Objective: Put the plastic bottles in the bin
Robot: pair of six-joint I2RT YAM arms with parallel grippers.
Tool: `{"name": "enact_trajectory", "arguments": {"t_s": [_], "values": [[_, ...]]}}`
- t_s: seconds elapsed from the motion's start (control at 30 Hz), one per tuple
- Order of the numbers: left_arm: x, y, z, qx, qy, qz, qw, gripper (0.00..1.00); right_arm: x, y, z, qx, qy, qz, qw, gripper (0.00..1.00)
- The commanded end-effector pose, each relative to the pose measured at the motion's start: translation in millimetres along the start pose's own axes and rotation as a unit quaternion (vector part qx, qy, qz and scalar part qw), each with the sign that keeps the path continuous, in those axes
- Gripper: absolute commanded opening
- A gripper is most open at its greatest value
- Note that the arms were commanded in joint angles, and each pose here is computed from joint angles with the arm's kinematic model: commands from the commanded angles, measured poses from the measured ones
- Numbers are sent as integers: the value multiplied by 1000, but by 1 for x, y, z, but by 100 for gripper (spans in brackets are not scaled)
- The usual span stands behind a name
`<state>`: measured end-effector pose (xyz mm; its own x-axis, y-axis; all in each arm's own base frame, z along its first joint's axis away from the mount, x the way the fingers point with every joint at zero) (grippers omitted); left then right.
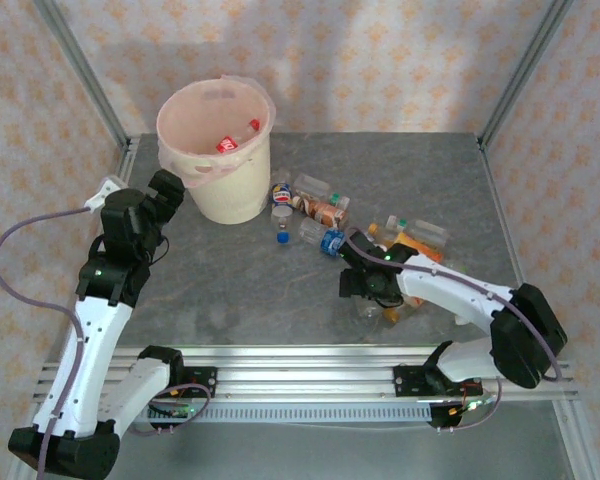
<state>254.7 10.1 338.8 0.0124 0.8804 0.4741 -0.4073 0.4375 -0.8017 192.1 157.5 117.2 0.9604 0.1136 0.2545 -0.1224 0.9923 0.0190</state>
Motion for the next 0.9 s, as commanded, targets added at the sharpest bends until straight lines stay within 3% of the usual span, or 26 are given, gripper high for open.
{"name": "enact_trajectory", "arguments": {"t_s": [0.0, 0.6, 0.77, 0.87], "values": [[3, 3, 4, 9, -15, 13, 1000, 100, 0, 3, -6, -1, 1, 9, 1000, 88], [-1, 1, -1, 8, 0, 9, 1000, 100, 3, 17, -46, -10, 24, 32, 999, 81], [-3, -4, 0, -4, 11, 2, 1000, 100, 2, 18, -51, -6, 19, 33, 999, 70], [-4, -5, 0, -7, 15, -1, 1000, 100, 0, 16, -51, -10, 20, 35, 999, 59]]}}
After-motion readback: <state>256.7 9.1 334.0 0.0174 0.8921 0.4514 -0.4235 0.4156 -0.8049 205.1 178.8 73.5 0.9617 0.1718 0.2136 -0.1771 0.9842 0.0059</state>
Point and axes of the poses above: each hand's point on the last joint's axis, 136 mm out from that joint toward the fingers, its own z axis back along the fingers, its own y axis along the line the jaws close on, x = y × z, the point moved 5 cm from there along z, back along the fingers, and after that the axes turned 11 degrees about z, right-handed, at the moved point
